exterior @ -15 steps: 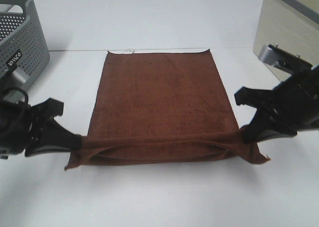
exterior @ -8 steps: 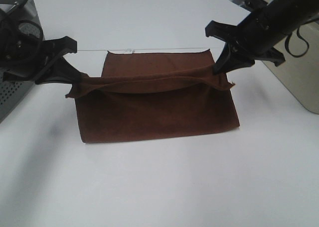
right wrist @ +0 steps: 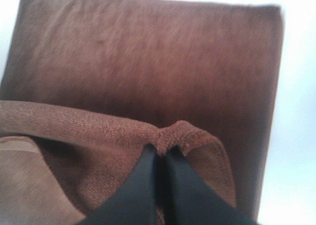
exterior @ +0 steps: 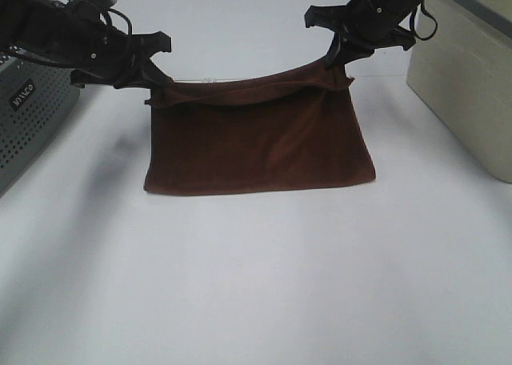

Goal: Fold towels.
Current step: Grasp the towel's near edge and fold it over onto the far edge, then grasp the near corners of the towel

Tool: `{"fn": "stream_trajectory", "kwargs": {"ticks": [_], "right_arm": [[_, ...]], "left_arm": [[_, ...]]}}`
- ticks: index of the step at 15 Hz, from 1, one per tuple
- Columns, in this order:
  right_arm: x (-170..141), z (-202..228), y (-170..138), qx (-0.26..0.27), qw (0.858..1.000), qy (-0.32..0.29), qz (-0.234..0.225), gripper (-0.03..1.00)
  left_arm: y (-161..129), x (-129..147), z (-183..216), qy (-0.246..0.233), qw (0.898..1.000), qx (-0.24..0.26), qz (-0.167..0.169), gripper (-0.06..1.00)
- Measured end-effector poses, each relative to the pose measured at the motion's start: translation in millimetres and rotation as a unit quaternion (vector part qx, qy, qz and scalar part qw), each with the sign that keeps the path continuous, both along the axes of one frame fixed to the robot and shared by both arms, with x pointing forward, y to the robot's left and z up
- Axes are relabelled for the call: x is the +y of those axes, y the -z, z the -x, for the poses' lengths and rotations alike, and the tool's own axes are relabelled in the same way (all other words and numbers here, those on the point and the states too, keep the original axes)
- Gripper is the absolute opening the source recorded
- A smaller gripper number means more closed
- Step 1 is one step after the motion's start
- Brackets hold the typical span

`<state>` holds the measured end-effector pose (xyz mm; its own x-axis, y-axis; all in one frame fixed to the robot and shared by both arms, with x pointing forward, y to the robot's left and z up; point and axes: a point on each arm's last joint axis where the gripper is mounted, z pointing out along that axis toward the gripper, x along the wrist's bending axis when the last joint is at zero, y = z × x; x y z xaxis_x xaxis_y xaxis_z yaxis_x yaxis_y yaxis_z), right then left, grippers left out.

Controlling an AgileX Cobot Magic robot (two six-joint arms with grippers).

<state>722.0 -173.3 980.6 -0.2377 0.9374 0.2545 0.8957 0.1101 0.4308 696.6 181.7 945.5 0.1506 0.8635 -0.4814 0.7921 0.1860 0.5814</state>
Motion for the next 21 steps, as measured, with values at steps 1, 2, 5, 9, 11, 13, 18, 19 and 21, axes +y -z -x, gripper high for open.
{"fn": "stream_trajectory", "kwargs": {"ticks": [1, 2, 5, 9, 11, 13, 18, 19, 21], "right_arm": [[0, -10, 4, -0.010, 1.000, 0.000, 0.009, 0.00], [0, -18, 13, -0.014, 1.000, 0.002, 0.019, 0.00], [0, -33, 38, -0.035, 0.999, 0.008, 0.033, 0.00], [0, -41, 53, -0.057, 0.998, 0.017, 0.034, 0.00], [0, -42, 54, -0.061, 0.997, 0.017, 0.034, 0.16], [0, -42, 54, -0.060, 0.997, 0.020, 0.032, 0.49], [-3, -29, 38, -0.013, 0.998, 0.002, 0.057, 0.76], [-4, -23, 29, 0.002, 0.998, -0.001, 0.059, 0.76], [-6, -10, 15, 0.051, 0.996, -0.013, 0.067, 0.76]], "left_arm": [[3, -1, -13, -0.008, 1.000, -0.015, -0.004, 0.00], [9, -2, -23, -0.012, 1.000, -0.022, -0.005, 0.00], [29, -4, -47, -0.022, 0.999, -0.037, -0.011, 0.00], [41, -2, -59, -0.039, 0.998, -0.051, -0.021, 0.08], [40, -2, -59, -0.034, 0.997, -0.058, -0.028, 0.30], [40, -2, -59, -0.025, 0.997, -0.061, -0.035, 0.65], [20, -5, -50, 0.052, 0.993, -0.068, -0.083, 0.92], [13, -5, -46, 0.074, 0.991, -0.062, -0.092, 0.92], [4, -5, -38, 0.089, 0.992, -0.023, -0.085, 0.92]]}}
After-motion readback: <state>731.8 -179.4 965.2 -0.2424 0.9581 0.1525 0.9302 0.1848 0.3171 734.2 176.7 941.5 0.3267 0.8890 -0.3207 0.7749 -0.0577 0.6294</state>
